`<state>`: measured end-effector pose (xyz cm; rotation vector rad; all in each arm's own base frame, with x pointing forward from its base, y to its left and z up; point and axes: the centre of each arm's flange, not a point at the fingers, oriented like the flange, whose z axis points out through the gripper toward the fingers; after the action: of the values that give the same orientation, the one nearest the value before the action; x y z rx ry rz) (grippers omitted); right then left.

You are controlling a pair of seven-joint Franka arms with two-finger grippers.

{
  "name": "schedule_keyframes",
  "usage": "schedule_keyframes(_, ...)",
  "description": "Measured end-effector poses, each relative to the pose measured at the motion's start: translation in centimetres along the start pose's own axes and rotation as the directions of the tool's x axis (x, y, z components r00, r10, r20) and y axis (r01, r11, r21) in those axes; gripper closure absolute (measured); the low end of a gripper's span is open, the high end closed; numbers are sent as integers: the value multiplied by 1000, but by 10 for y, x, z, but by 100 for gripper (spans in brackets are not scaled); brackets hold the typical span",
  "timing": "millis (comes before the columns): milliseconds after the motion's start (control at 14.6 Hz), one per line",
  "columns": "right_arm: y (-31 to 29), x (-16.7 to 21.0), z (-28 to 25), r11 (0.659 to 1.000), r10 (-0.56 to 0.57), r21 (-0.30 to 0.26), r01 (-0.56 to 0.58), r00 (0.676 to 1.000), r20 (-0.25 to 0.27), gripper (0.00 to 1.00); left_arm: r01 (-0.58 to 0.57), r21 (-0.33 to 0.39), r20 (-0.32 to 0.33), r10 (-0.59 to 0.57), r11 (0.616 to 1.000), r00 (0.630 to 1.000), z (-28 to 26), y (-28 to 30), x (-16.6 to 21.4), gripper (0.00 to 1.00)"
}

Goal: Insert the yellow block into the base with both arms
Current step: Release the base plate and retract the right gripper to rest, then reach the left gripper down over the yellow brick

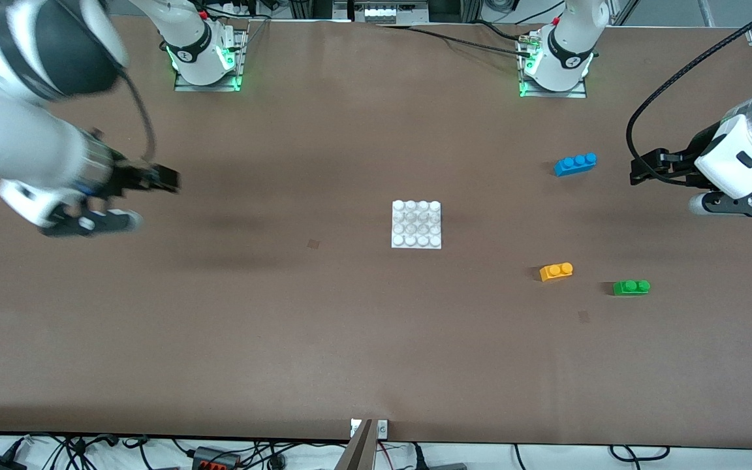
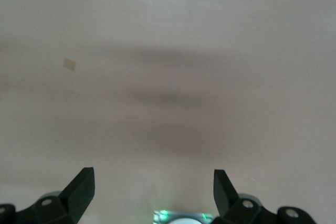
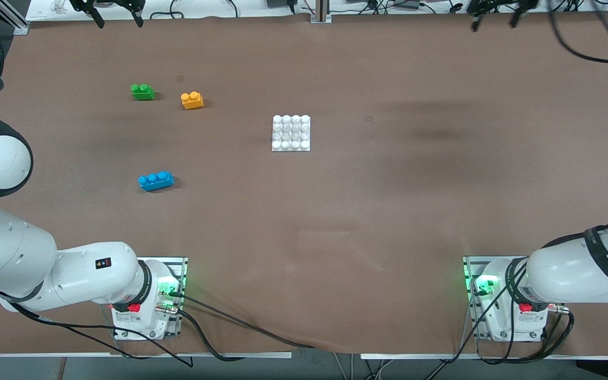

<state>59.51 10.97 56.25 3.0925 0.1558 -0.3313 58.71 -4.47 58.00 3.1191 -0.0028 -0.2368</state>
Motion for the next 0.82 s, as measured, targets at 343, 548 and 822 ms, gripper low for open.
schedule_keyframes(343, 120, -71, 3, 1000, -10, -20, 9, 997, -75, 0, 4, 0, 0, -4, 1000, 1000, 0, -2, 0, 0)
schedule_keyframes(548, 154, -85, 2, 999, 40, -8, -41, 994, -105, 0, 19, -1, 1, -19, 1000, 1000, 0, -11, 1, 0)
schedule_keyframes(822, 154, -83, -7, 999, 40, -7, -41, 989, -141, 0, 17, -5, 25, -17, 1000, 1000, 13, -10, 8, 0)
